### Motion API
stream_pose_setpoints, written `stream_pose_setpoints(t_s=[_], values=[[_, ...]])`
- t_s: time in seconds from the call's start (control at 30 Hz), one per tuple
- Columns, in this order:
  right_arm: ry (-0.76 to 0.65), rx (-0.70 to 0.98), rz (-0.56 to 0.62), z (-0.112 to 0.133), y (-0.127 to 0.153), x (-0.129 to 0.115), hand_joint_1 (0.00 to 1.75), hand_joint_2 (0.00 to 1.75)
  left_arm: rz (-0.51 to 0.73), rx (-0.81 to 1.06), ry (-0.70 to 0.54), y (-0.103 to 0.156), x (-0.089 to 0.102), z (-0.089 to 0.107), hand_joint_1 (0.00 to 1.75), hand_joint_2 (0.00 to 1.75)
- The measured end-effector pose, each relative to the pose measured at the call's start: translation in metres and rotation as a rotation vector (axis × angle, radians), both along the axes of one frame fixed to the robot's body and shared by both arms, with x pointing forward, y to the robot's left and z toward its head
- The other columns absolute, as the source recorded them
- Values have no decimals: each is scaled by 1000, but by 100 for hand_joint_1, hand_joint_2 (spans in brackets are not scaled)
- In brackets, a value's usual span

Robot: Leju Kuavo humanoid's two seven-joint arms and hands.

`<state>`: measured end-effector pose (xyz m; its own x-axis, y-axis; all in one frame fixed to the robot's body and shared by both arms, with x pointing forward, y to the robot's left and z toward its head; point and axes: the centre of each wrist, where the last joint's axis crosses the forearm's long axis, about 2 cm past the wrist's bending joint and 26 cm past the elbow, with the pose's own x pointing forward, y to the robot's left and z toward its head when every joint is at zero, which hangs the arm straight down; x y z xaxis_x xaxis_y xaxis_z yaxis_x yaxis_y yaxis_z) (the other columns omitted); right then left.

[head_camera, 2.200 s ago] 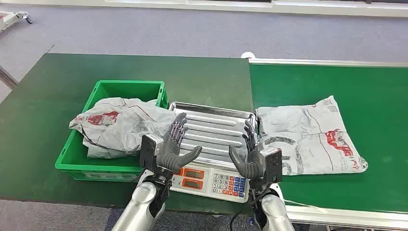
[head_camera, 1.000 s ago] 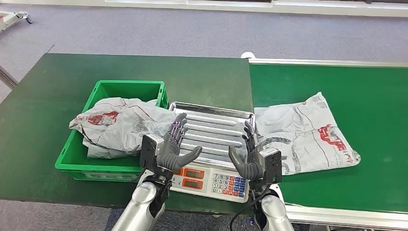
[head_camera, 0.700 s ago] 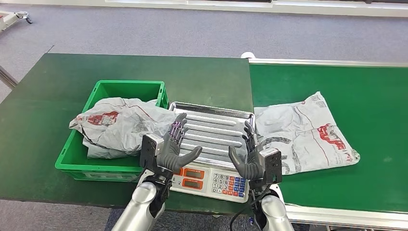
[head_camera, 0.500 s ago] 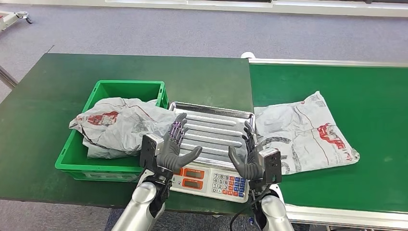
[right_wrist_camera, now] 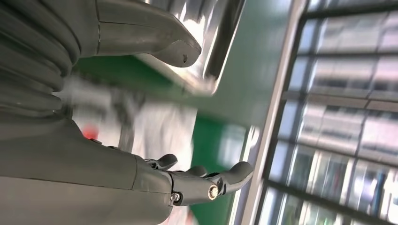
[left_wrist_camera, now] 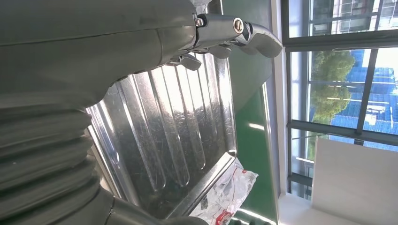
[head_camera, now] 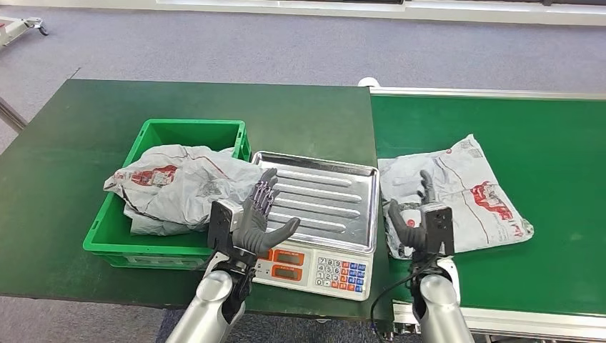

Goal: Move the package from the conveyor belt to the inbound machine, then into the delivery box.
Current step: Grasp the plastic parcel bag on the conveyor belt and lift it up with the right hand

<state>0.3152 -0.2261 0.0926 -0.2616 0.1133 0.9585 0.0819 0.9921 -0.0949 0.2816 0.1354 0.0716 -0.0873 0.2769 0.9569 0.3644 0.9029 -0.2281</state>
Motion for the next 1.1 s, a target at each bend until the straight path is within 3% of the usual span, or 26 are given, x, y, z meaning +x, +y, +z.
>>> stream_pose_setpoints(t_s=[0.2,0.33,0.6,0.77,1.1], values=[[92,-384,-296,-3,-61,34,0,175,2,1,4,0,-1,-1,0,175],[220,-583,-389,-5,-83,51,0,175,2,2,11,0,-2,-2,0,175],[619,-758,-312,-11,-101,70,0,175,-15,9,24,-1,-2,0,0,175],[697,-780,-280,-13,-105,72,0,175,-19,11,24,-1,-2,0,0,175],[874,-666,-73,-37,-105,56,0,175,-75,25,16,-9,3,5,0,175]])
